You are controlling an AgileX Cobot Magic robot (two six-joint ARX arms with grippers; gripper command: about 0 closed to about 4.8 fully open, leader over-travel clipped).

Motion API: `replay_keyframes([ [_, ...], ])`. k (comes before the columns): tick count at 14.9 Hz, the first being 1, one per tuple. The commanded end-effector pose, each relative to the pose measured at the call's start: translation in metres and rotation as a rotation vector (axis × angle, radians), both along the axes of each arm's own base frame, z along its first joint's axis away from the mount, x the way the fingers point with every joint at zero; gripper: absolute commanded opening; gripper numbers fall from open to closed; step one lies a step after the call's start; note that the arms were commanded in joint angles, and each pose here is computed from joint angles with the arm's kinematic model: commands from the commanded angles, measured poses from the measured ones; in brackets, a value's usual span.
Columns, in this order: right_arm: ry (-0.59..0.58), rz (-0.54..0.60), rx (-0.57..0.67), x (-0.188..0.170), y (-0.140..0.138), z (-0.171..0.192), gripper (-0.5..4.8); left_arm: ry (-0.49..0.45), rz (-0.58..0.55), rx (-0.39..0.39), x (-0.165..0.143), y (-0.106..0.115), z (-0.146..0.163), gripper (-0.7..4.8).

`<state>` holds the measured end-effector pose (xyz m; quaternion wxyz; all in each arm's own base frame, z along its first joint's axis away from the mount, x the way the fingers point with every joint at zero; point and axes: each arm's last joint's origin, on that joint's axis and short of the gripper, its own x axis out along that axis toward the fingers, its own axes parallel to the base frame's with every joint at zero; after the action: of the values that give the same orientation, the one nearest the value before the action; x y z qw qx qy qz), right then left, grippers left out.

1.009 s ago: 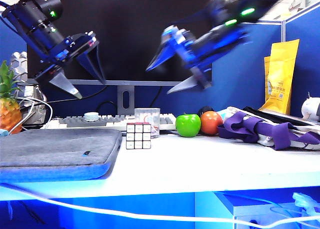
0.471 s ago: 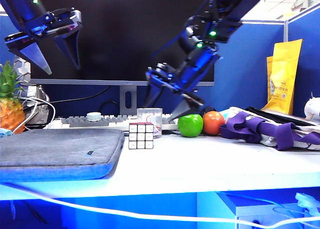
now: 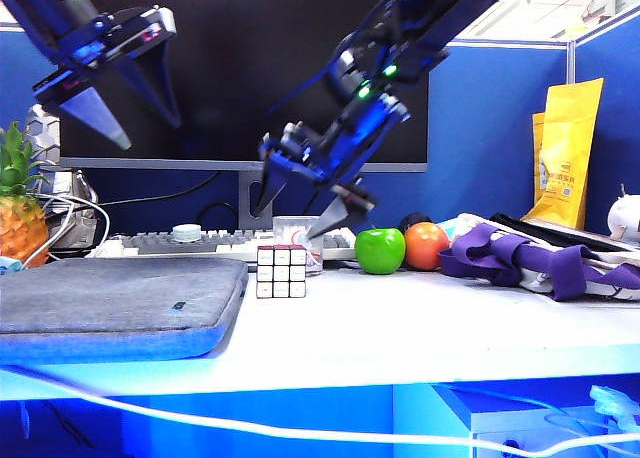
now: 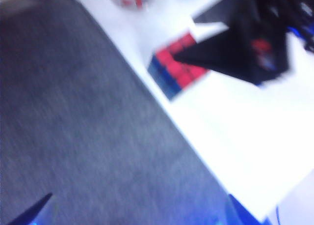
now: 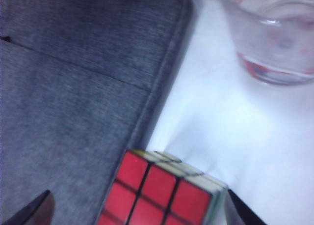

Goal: Rotate the Rubik's Cube so that its red face is facing towards you.

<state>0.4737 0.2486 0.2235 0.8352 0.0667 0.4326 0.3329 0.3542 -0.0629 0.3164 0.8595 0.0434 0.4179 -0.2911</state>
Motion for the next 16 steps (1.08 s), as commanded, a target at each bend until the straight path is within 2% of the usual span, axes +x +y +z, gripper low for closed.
replay_keyframes([
  [1,0.022,-0.021,-0.060,0.001,0.009,-0.014,4.79,0.046,-0.007,0.015,-0.004,0.005,-0.002,4.79],
  [5,-0.006,-0.067,-0.145,-0.001,0.018,-0.025,4.79,0.061,-0.007,0.012,-0.005,0.006,-0.003,4.79],
  [6,-0.012,-0.064,-0.153,-0.001,0.020,-0.027,4.79,0.075,-0.018,-0.013,-0.006,0.005,-0.003,4.79],
  [13,-0.098,-0.089,-0.140,0.003,0.032,-0.026,4.79,0.100,-0.024,-0.025,-0.008,0.005,-0.004,4.79],
  [14,-0.090,-0.089,-0.145,0.002,0.031,-0.026,4.38,0.101,-0.025,-0.028,-0.008,0.005,-0.004,4.79],
  [16,-0.074,-0.078,-0.174,0.001,0.029,-0.029,4.47,0.103,-0.034,-0.041,-0.008,0.004,-0.004,4.79],
])
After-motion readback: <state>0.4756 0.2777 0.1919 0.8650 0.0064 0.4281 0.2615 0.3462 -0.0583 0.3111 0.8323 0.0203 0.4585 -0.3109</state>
